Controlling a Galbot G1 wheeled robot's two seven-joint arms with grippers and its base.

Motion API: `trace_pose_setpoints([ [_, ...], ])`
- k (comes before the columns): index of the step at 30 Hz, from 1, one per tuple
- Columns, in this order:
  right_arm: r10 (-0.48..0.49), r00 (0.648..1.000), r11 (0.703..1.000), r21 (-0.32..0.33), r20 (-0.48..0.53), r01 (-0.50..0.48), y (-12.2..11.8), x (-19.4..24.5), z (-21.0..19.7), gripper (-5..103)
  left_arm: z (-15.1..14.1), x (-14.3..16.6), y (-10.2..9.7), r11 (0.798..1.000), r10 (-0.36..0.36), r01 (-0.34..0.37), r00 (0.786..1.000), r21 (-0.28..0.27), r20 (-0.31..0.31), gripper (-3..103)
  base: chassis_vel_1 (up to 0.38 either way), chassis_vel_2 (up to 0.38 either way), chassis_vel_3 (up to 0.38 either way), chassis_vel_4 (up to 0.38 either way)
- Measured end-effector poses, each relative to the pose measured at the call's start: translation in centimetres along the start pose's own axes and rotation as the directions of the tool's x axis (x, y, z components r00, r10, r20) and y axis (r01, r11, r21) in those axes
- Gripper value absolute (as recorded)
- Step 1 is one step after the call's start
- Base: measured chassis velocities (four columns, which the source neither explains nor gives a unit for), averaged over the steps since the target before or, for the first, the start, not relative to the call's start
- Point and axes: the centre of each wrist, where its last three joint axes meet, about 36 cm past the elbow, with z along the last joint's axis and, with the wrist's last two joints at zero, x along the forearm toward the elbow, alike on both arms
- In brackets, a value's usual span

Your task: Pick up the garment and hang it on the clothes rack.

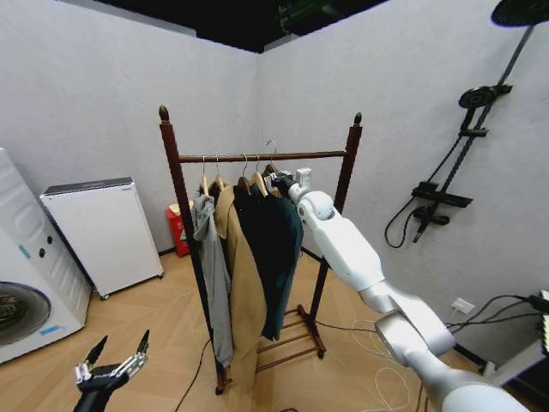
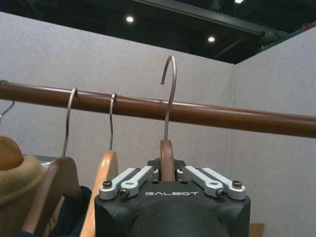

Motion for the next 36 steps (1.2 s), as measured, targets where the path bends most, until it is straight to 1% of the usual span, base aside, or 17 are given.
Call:
trace_pose_setpoints([
  [6, 0.012, 1.0, 1.0, -0.005, -0.01, -0.012, 0.0, -1.0, 1.4, 10, 0.0, 0.0, 0.0, 1.0, 0.0, 0.0, 1.0, 0.0, 0.0, 100, 0.0, 0.0, 0.0, 0.0],
  [15, 0.004, 1.0, 1.0, 0.0, -0.007, -0.004, 0.5, -1.9, 0.5, 10, 0.0, 0.0, 0.0, 1.0, 0.0, 0.0, 1.0, 0.0, 0.0, 100, 0.0, 0.0, 0.0, 0.0],
  [20, 0.009, 1.0, 1.0, 0.011, -0.028, -0.008, 0.4, -2.9, 0.5, 10, 0.0, 0.0, 0.0, 1.0, 0.0, 0.0, 1.0, 0.0, 0.0, 100, 0.0, 0.0, 0.0, 0.0],
  [29, 0.005, 0.999, 1.0, 0.008, -0.046, -0.005, 0.7, -3.4, 1.3, 10, 0.0, 0.0, 0.0, 1.0, 0.0, 0.0, 1.0, 0.0, 0.0, 100, 0.0, 0.0, 0.0, 0.0],
  [36, 0.002, 0.999, 1.0, 0.029, -0.054, 0.0, 1.0, -3.1, 2.7, 10, 0.0, 0.0, 0.0, 1.0, 0.0, 0.0, 1.0, 0.0, 0.0, 100, 0.0, 0.0, 0.0, 0.0],
])
